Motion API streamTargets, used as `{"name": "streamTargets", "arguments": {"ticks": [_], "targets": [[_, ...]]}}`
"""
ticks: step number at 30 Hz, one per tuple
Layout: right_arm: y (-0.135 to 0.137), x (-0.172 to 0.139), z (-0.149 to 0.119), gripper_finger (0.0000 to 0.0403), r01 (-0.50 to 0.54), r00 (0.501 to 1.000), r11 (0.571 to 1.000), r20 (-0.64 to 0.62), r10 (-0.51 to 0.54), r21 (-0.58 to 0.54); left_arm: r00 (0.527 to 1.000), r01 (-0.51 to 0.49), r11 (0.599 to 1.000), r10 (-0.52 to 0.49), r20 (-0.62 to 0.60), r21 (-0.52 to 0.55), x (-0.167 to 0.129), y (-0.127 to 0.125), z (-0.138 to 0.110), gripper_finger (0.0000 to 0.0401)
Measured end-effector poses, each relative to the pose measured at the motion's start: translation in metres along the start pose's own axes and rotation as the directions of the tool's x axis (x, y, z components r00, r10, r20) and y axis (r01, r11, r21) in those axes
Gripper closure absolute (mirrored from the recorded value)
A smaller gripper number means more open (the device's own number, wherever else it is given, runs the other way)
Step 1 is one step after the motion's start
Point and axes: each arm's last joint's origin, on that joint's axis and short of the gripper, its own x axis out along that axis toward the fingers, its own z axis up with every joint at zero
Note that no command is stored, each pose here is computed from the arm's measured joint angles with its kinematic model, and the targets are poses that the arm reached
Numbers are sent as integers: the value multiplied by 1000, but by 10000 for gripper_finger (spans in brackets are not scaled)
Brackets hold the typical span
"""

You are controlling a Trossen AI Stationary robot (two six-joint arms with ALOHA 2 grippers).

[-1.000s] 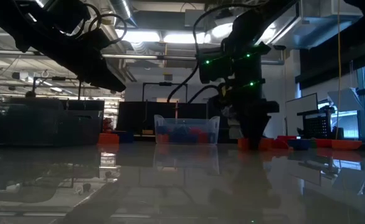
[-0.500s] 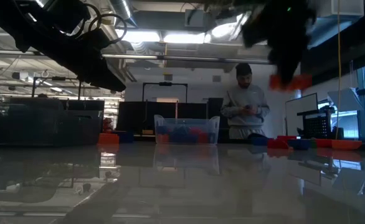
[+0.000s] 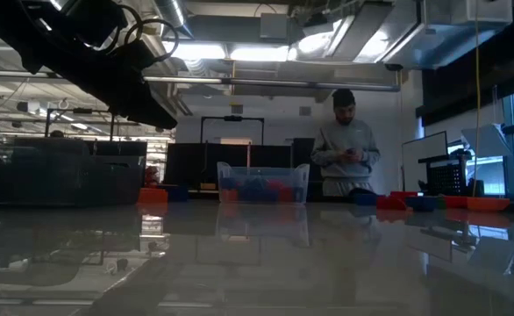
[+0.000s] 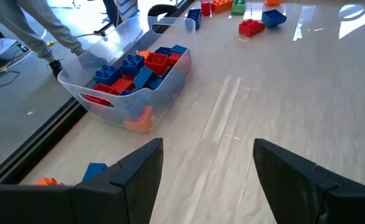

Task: Sort blocks by size
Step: Put the orange 8 stud game piece into the gray bin

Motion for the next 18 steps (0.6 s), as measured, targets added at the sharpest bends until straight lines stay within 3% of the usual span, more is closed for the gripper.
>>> {"name": "streamTargets", "arguments": {"ticks": [9,18], "targets": [[5,12,-63,259,99,990,982,-119,-80,161,1000,-1,1000,0,10,13,0,0,1,166],[2,16,-78,238,124,989,984,-98,-112,127,1000,-1,1000,1,18,13,0,0,2,166]]}}
